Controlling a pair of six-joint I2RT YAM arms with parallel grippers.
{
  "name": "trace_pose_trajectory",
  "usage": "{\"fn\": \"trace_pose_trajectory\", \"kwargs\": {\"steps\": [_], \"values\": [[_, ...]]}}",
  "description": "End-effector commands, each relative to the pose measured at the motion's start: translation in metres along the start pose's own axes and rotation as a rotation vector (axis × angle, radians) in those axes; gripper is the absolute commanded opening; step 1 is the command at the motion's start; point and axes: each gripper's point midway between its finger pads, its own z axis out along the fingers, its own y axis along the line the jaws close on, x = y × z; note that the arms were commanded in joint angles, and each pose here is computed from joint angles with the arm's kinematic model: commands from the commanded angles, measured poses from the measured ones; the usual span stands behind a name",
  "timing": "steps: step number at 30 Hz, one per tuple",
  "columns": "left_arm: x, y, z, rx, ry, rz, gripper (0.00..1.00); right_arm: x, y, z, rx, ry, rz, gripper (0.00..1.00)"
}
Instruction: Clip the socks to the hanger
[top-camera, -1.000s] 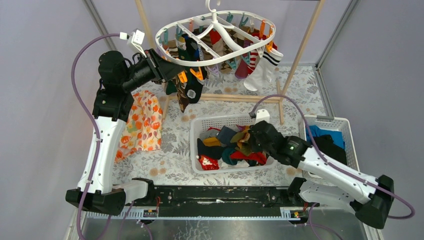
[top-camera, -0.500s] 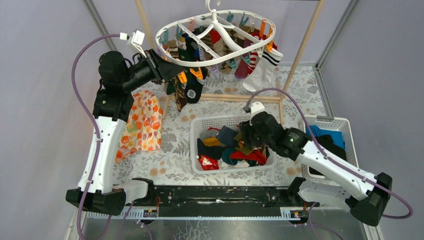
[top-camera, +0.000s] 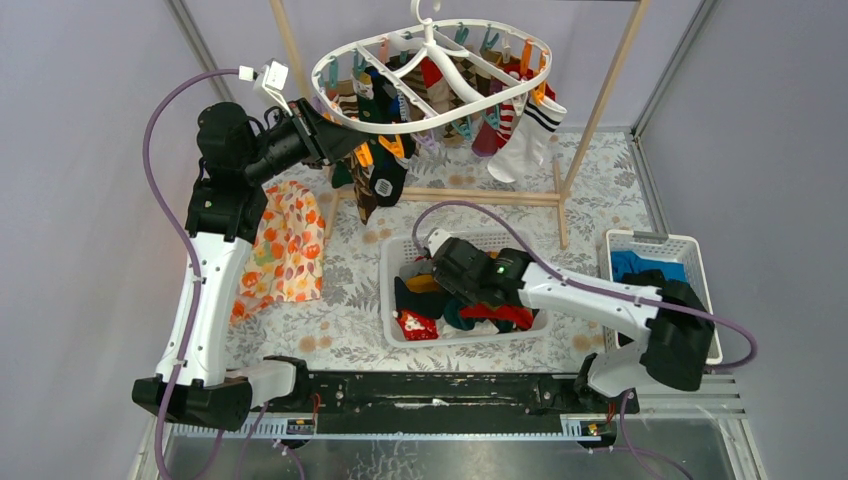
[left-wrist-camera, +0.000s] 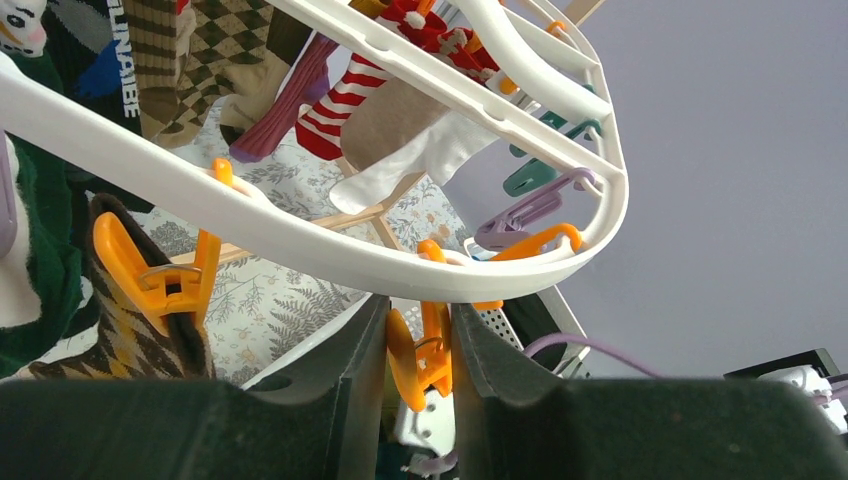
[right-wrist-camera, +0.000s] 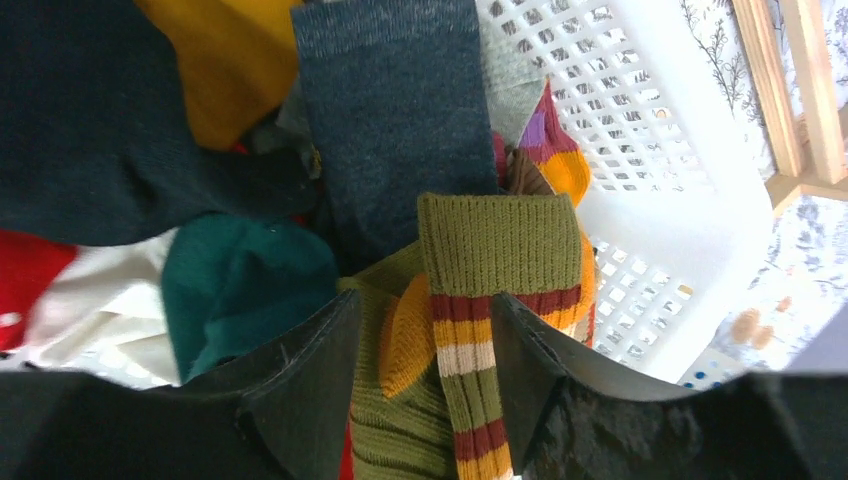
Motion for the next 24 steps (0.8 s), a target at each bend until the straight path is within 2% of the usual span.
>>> {"fn": "trace_pose_trajectory", "kwargs": {"steps": [1,8,12,15,18,24], "values": [[-0.009,-0.009,-0.005,0.033,-0.036,0.043,0.0,-0.007,-0.02,-0.002,0.148,0.036,-0.184,0.56],[-0.011,-0.011,-0.006,0.032,-0.041,0.043,0.0,-0.01,-0.023,0.013,0.24,0.089,-0.324,0.47],[-0.012,-0.012,-0.008,0.031,-0.043,0.047,0.0,-0.012,-0.024,0.016,0.27,0.091,-0.344,0.33],[-0.012,-0.011,-0.008,0.032,-0.04,0.046,0.0,-0.016,-0.024,0.013,0.276,0.071,-0.325,0.16],[-0.011,-0.011,-0.007,0.031,-0.04,0.044,0.0,-0.028,-0.028,0.003,0.285,0.017,-0.276,0.0],[-0.012,-0.012,-0.008,0.034,-0.041,0.044,0.0,-0.074,-0.032,-0.04,0.226,-0.226,-0.072,0.0]]}}
